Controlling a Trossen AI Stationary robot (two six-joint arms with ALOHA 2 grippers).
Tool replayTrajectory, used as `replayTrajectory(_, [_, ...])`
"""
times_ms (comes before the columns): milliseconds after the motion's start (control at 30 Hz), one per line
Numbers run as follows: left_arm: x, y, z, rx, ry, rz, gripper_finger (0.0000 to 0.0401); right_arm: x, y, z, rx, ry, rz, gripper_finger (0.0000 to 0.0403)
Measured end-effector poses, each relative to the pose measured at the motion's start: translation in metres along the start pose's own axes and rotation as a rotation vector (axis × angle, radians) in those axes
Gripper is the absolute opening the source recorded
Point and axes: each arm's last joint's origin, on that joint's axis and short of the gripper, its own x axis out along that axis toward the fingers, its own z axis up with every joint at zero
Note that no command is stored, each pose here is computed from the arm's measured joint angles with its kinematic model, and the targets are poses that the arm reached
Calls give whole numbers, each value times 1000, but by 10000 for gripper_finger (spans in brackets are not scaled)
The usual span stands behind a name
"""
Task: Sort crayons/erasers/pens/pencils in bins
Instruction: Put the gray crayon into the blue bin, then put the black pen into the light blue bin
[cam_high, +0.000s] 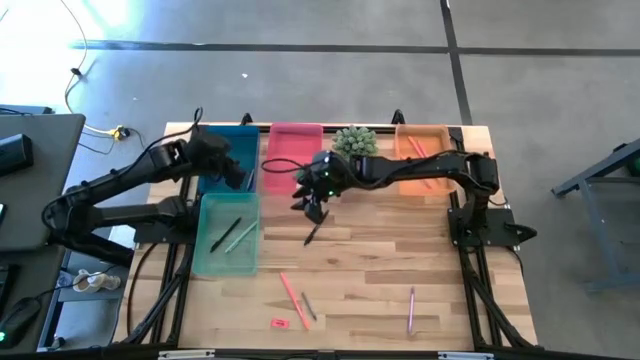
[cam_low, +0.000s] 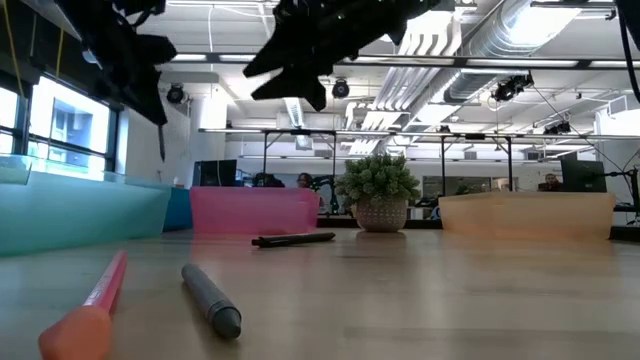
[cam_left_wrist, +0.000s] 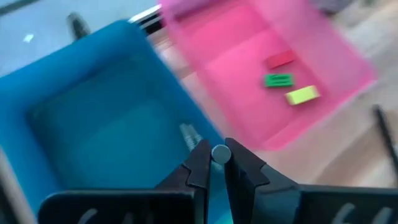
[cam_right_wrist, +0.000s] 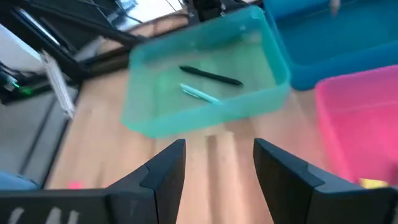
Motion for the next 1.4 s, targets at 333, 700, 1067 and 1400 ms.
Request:
replayTrajectory(333, [25,24,2,-144,196,120,17,-24,-13,23,-266,109,-76,181])
replayTrajectory(700, [51,28,4,-238,327,166,17,-26,-12,5,-493,298,-35,181])
replayTrajectory(1067, [66,27,4,-256,392,192,55,-6,-18,-11,-574,381,10,181])
replayTrajectory(1400, [61,27,12,-234,390,183,147,7,-13,-25,-612,454,59,181])
